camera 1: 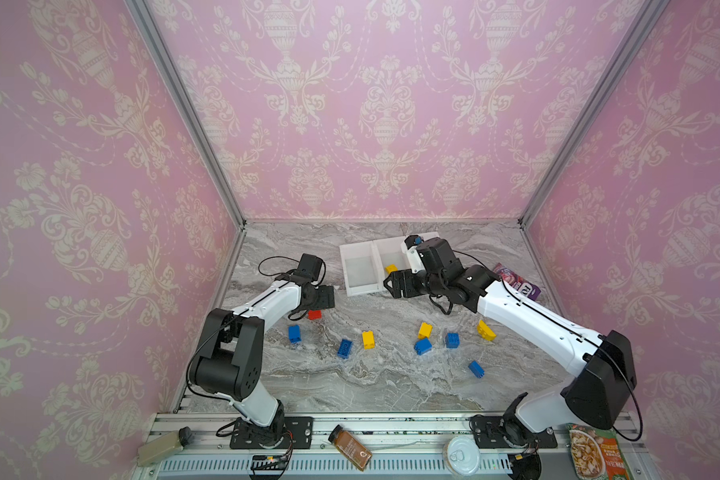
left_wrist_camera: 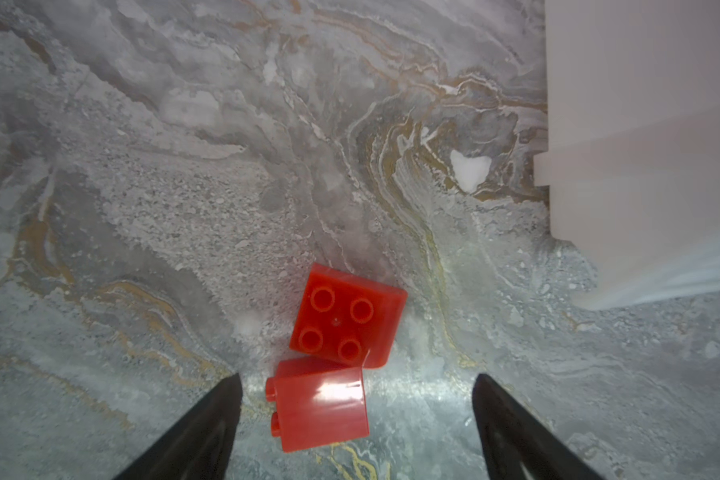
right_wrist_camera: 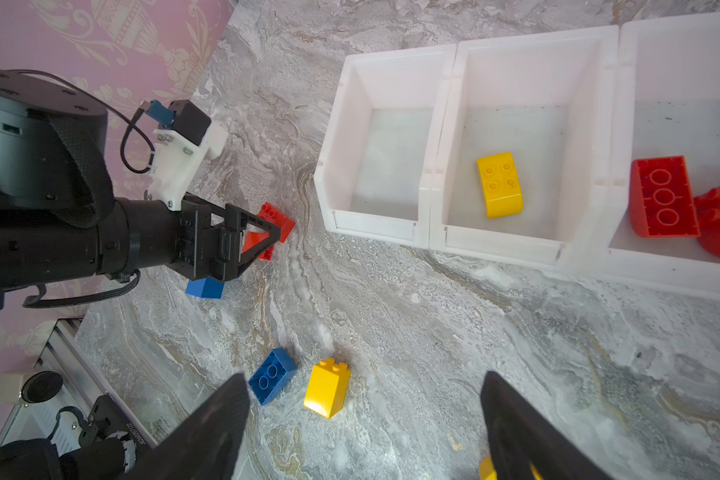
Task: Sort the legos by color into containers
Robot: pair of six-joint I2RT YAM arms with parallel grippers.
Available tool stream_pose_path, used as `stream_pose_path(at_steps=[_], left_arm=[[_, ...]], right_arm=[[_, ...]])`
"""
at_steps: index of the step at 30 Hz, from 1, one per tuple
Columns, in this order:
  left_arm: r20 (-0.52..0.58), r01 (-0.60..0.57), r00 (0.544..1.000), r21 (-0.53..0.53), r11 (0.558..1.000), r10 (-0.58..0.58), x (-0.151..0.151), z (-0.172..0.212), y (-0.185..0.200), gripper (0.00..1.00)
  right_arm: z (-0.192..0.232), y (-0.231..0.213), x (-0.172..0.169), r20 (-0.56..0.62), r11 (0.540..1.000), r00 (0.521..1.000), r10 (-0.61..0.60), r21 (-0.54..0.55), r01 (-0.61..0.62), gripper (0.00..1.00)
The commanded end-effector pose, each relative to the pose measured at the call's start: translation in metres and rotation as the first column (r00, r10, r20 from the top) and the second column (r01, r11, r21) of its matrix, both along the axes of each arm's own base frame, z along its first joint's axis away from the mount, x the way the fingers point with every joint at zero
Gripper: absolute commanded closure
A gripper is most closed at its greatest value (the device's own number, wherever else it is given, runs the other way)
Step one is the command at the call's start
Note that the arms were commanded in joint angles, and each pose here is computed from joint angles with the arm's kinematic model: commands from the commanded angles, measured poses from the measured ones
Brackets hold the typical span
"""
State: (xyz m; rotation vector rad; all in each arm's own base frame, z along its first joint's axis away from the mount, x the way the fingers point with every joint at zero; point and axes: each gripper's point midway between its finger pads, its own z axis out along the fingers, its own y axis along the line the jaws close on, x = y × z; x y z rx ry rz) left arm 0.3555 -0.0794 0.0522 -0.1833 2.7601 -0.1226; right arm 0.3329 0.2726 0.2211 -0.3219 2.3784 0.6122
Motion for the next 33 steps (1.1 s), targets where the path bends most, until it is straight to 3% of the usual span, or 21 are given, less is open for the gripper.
stream_pose_path(at_steps=[1,10,33], left_arm=[[-0.028,0.056,0.998,0.055,0.997,-0.055,0.005,0.001,0.005,0.11],[-0.085,0.154,0.986,0.162,0.975,-0.142,0.023,-0.004,0.012,0.17],[-0.193,0.208,0.962,0.061,0.976,-0.193,0.013,-0.028,-0.007,0.34]], right_arm=[[0.001,0.002,-0.005,0.004,1.0,1.0,0.016,0.01,-0.016,0.11],[0.003,0.003,-0.005,0.005,1.0,1.0,0.02,0.016,-0.02,0.11],[0.007,-0.004,-0.008,0.023,1.0,1.0,0.006,0.006,-0.006,0.1]])
